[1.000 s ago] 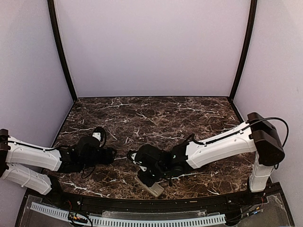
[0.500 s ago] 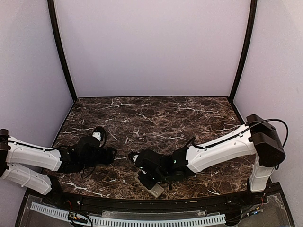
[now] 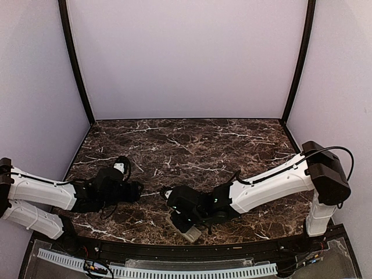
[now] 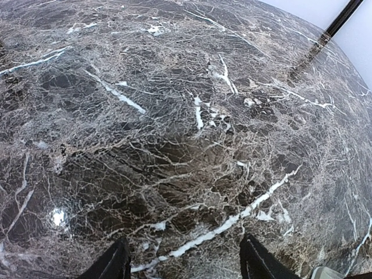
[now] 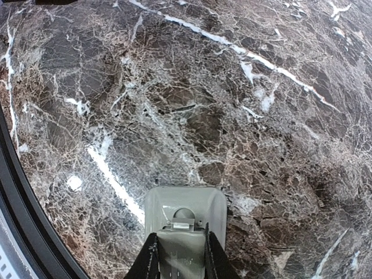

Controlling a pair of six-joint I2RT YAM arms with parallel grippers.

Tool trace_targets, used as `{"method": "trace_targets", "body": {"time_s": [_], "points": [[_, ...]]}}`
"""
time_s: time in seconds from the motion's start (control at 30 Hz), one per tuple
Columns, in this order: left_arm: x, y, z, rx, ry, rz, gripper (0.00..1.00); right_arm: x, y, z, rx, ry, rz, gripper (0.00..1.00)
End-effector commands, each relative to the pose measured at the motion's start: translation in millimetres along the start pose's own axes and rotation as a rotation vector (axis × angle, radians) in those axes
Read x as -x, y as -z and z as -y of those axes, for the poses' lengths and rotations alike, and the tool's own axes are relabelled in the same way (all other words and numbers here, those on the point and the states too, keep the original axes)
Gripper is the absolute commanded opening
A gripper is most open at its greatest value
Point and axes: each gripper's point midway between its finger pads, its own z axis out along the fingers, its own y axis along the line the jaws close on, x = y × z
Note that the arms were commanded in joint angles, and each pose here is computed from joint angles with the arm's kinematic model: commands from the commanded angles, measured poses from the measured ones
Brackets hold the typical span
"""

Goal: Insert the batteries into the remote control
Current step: Load the battery cover onto the remote control without the battery cover.

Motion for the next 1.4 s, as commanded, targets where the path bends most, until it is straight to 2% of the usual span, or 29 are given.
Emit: {"method": "trace_targets", "body": {"time_s": [0.0, 0.67, 0.73, 0.87, 1.2, 1.37], "points": [[1, -1, -5, 0.019, -0.001, 0.009, 0.63, -13, 5, 1, -0.014, -0.004, -0.028, 0.08], [0, -3, -6, 0.027, -0.011, 0.005, 0.63, -27, 4, -8, 0.020, 0.005, -0.075, 0.12], [0, -3, -6, 0.026, -0.010, 0.005, 0.63, -28, 3, -8, 0.019, 0.007, -0.083, 0.15], [1, -3, -5, 0.027, -0.019, 0.008, 0.63, -30, 2, -7, 0.013, 0.012, -0.094, 0.29], [2, -5, -4, 0.030, -0.025, 0.006, 0.63, -30, 1, -7, 0.005, 0.023, -0.107, 0.38], [3, -4, -4, 0.028, -0.030, 0.009, 0.64, -19, 7, -10, 0.007, 0.046, -0.100, 0.46]]}}
